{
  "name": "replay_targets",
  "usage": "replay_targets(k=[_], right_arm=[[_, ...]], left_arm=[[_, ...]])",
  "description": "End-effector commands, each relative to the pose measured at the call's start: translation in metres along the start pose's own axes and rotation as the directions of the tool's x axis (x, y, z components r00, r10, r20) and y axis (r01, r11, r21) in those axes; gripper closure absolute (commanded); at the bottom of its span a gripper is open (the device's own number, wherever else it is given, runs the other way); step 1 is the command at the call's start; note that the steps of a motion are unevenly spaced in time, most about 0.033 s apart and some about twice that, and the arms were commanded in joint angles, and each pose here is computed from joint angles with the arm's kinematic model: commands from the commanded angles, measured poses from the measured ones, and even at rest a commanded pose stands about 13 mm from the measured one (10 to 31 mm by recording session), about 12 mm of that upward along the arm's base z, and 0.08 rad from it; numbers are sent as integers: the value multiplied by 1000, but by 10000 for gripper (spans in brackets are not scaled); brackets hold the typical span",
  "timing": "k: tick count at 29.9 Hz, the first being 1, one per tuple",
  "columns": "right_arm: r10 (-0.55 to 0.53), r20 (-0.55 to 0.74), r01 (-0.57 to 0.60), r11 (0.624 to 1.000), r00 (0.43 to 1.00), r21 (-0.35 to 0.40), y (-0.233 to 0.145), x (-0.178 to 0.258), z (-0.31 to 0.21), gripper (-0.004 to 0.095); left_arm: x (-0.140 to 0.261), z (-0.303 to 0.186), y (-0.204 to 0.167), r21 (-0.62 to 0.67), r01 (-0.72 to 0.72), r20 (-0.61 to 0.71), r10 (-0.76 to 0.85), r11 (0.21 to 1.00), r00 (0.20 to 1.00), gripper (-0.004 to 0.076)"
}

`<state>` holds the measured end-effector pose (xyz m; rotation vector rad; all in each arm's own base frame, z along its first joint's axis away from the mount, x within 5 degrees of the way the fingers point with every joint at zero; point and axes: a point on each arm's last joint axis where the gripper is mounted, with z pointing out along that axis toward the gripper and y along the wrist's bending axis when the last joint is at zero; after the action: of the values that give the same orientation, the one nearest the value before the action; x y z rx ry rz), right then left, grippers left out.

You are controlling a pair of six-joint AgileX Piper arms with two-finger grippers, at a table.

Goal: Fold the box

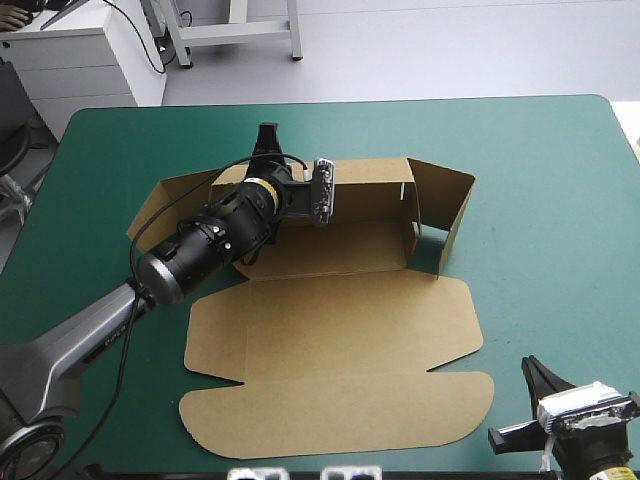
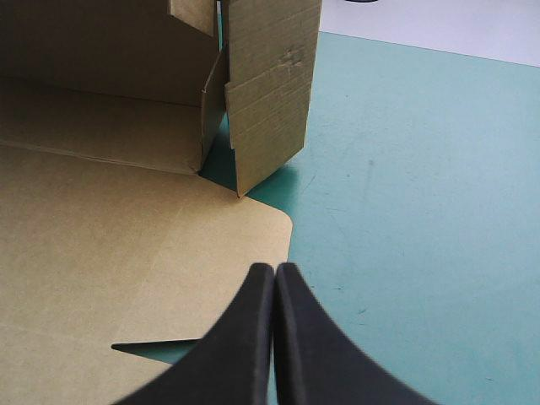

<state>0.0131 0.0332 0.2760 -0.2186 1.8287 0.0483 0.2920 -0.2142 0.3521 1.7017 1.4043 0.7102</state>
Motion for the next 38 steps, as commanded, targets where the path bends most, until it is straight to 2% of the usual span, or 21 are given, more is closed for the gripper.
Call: replay_targets(k=[1,5,11,20,29,38], right_arm=[[-7,107,4,999,994,32,0,-12,-8,926],[0,111,-8,998,994,66,-3,-13,-8,926],[49,124,-59,995,991,79,-8,-30,-9,925],[86,26,-87,994,996,60,-33,-106,13,926],[130,-105,-129,992,986,8,-74,-173,84,925],[143,-248,-159,986,958,-46,-112,-196,170,921]], left_arm=[[-2,-16,15,-170,-54,62,66,984,996,732],[-3,-9,11,-238,-133,44,147,962,988,732],[-1,-4,7,-274,-44,47,60,961,997,732],[2,5,-11,-224,-81,25,89,971,996,732],[2,10,-16,-209,-94,16,100,973,995,732],[3,10,-15,-217,-111,8,115,970,993,732]])
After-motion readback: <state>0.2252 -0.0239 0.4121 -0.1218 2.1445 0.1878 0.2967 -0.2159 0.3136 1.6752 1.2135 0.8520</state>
